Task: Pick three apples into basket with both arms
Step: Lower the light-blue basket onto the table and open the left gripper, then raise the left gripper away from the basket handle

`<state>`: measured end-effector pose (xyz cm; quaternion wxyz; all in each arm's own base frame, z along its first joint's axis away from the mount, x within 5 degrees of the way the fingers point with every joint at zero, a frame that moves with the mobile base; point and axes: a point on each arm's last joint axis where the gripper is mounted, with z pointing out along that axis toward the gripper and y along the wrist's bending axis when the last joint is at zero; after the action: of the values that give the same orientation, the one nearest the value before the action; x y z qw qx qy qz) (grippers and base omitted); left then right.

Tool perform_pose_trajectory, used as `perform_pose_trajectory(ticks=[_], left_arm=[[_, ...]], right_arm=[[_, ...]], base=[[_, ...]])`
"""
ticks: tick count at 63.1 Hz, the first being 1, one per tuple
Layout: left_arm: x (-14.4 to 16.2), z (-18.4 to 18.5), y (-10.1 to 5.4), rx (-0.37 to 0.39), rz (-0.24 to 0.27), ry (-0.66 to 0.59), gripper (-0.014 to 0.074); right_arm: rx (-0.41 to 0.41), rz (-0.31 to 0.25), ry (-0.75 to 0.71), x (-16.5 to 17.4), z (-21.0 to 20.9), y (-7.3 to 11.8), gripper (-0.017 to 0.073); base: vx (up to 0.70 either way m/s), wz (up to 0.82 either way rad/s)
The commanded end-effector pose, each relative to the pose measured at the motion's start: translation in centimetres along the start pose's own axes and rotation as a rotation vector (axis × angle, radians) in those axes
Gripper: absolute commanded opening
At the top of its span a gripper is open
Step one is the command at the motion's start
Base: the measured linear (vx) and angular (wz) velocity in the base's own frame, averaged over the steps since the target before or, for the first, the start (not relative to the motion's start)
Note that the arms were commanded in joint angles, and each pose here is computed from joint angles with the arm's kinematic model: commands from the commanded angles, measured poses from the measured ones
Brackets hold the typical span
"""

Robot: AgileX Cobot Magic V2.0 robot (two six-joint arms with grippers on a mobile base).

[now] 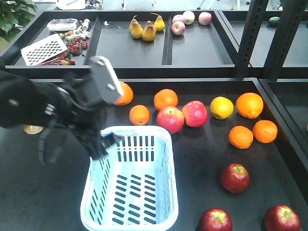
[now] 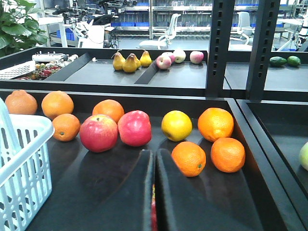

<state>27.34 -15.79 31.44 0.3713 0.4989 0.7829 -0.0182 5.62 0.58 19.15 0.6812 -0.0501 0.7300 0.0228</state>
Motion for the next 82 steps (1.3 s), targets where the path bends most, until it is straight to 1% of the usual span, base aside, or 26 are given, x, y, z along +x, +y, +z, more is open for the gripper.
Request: perform_pose_trajectory(ticks=[1,4,7,10,16,17,22,27,31,33,41,50,54,67,74,78,82], left_arm=[[-0.5,-3.4,1.7,-0.061,-0.171,-0.114,0.0664],[-0.1,-4.5,2.5,-0.077,-0.259,-0.142,0.0659],[0.2,-5.7,3.0,-0.091,-0.320,-0.166,0.0657],[0.6,-6.8,3.4,-0.115,-0.369,-0.178,0.0653],[1.7,-8.6,3.8,-0.169,-0.453,-0.196,0.0638],[2.0,-8.9,3.8,-0.182,-0.476,-0.200,0.0636],[3.4,-10.0,3.7,-0.215,-0.578,-0.208,0.0622],[5.2,-10.5,3.2,-0.237,-0.695,-0.202,0.0609],[6.6,-10.9,2.6,-0.264,-0.764,-0.193,0.0601],[7.3,-11.1,2.2,-0.278,-0.791,-0.185,0.0597],[9.5,-12.0,0.4,-0.335,-0.836,-0.157,0.0588],[11.1,-12.8,-1.4,-0.369,-0.857,-0.159,0.0588],[11.3,-13.3,-2.0,-0.377,-0.856,-0.176,0.0588],[11.2,-14.9,-2.6,-0.403,-0.840,-0.238,0.0588],[11.3,-15.0,-2.7,-0.402,-0.840,-0.236,0.0588],[11.3,-15.0,-2.7,-0.400,-0.841,-0.235,0.0588],[11.3,-15.0,-2.7,-0.400,-0.841,-0.235,0.0588]], right_arm=[[0.004,-0.018,-0.076,-0.3,0.0,0.0,-0.0008],[0.004,-0.018,-0.076,-0.3,0.0,0.0,-0.0008],[0.004,-0.018,-0.076,-0.3,0.0,0.0,-0.0008],[0.004,-0.018,-0.076,-0.3,0.0,0.0,-0.0008],[0.004,-0.018,-0.076,-0.3,0.0,0.0,-0.0008],[0.004,-0.018,-0.076,-0.3,0.0,0.0,-0.0008],[0.004,-0.018,-0.076,-0.3,0.0,0.0,-0.0008],[0.004,-0.018,-0.076,-0.3,0.0,0.0,-0.0008],[0.004,-0.018,-0.076,-0.3,0.0,0.0,-0.0008],[0.004,-0.018,-0.076,-0.3,0.0,0.0,-0.0008],[0.004,-0.018,-0.076,-0.3,0.0,0.0,-0.0008],[0.004,-0.018,-0.076,-0.3,0.0,0.0,-0.0008],[0.004,-0.018,-0.076,-0.3,0.0,0.0,-0.0008],[0.004,-0.018,-0.076,-0.3,0.0,0.0,-0.0008],[0.006,-0.017,-0.129,-0.8,-0.1,0.0,-0.0008],[0.004,0.021,-0.143,-0.9,-0.1,0.0,-0.0008],[-0.001,0.092,-0.157,-1.1,-0.1,0.0,-0.0008]], base=[[0.00,0.00],[0.00,0.00],[0.00,0.00],[0.00,0.00],[0.00,0.00],[0.00,0.00],[0.00,0.00],[0.00,0.00],[0.00,0.00],[0.00,0.00],[0.00,0.00],[0.00,0.00],[0.00,0.00],[0.00,0.00],[0.00,0.00],[0.00,0.00],[0.00,0.00]])
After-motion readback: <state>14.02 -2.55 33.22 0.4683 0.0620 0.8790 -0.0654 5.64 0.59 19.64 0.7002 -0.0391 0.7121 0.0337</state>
